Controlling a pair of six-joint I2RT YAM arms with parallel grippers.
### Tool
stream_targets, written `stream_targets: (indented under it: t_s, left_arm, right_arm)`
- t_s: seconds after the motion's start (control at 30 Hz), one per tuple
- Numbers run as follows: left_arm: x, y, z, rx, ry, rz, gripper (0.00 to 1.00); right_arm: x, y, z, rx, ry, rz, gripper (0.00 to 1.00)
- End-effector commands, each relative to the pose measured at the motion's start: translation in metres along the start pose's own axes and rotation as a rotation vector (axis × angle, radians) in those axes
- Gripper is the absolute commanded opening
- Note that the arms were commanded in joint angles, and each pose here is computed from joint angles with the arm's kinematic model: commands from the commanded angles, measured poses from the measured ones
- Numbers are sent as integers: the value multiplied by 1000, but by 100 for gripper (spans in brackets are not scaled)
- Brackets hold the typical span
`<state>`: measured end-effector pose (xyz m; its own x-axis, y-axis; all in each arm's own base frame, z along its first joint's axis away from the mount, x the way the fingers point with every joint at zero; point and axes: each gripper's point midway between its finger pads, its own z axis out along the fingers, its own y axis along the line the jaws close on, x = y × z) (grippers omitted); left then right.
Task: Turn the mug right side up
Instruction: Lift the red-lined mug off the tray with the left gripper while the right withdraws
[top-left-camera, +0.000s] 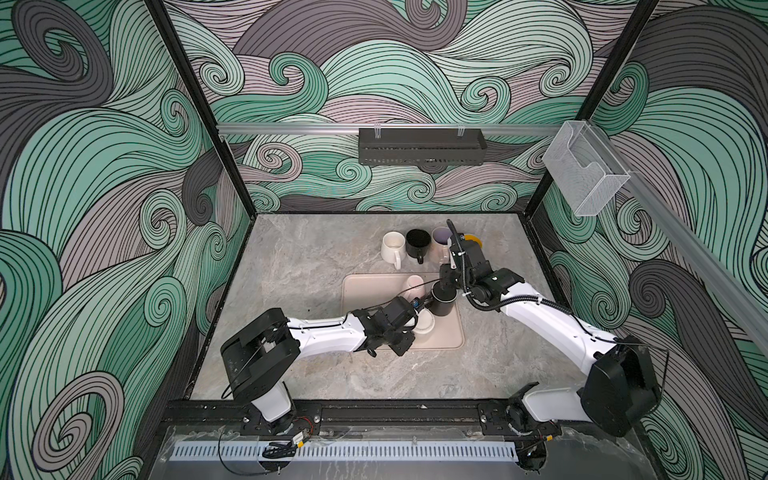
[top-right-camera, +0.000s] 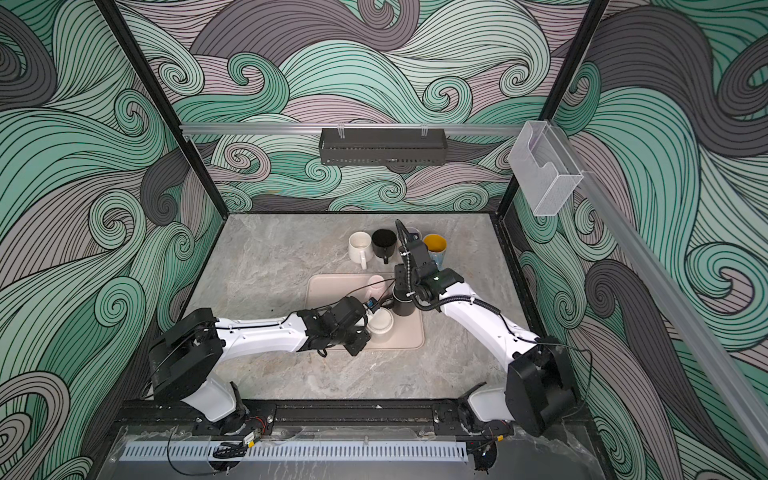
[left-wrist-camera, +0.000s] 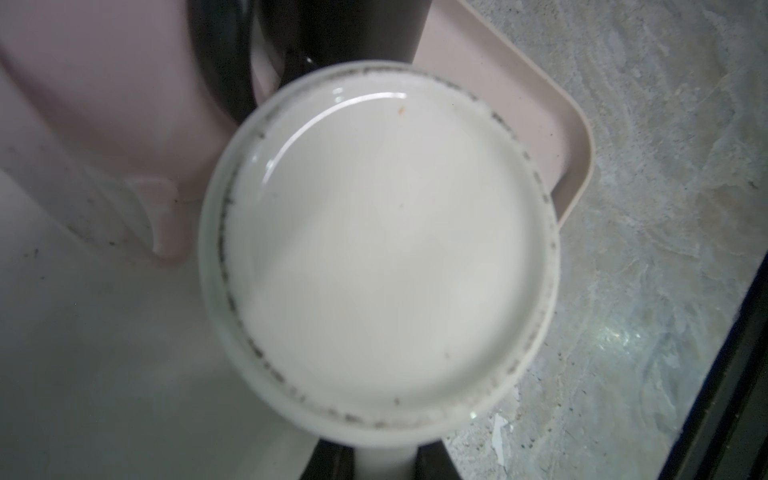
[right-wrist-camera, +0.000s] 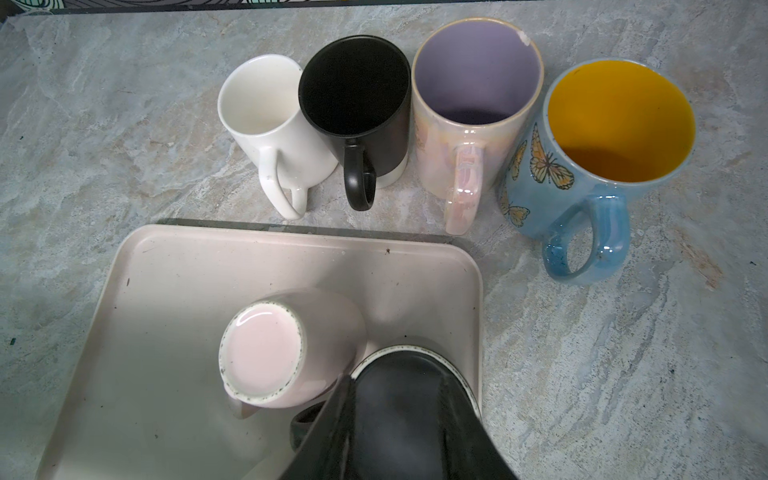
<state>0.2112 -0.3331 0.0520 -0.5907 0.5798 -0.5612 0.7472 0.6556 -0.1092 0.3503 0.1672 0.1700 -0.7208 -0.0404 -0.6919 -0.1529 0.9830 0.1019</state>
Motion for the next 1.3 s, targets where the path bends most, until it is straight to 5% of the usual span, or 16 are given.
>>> stream_targets:
  t_s: [0.0, 0.33, 0.73, 1.0, 1.27]
  left_arm:
    - [-18, -2, -4, -13, -38, 12, 19]
    - [-24, -2, -10, -16, -50, 20, 0]
    - [-25, -7, -25, -42, -101, 73, 0]
    - [-33, -19, -58, -44, -150, 144, 0]
    - [-54, -20, -131, -91, -276, 176, 0]
  right_arm:
    - [-3, -1, -4, -13, -25, 10, 35]
    - [-2, -1, -10, -23, -34, 18, 34]
    - [-4, -4, -20, -22, -60, 23, 34]
    - [-9, -15, -28, 28, -96, 28, 34]
    - [-10, -50, -31, 175, -137, 88, 33]
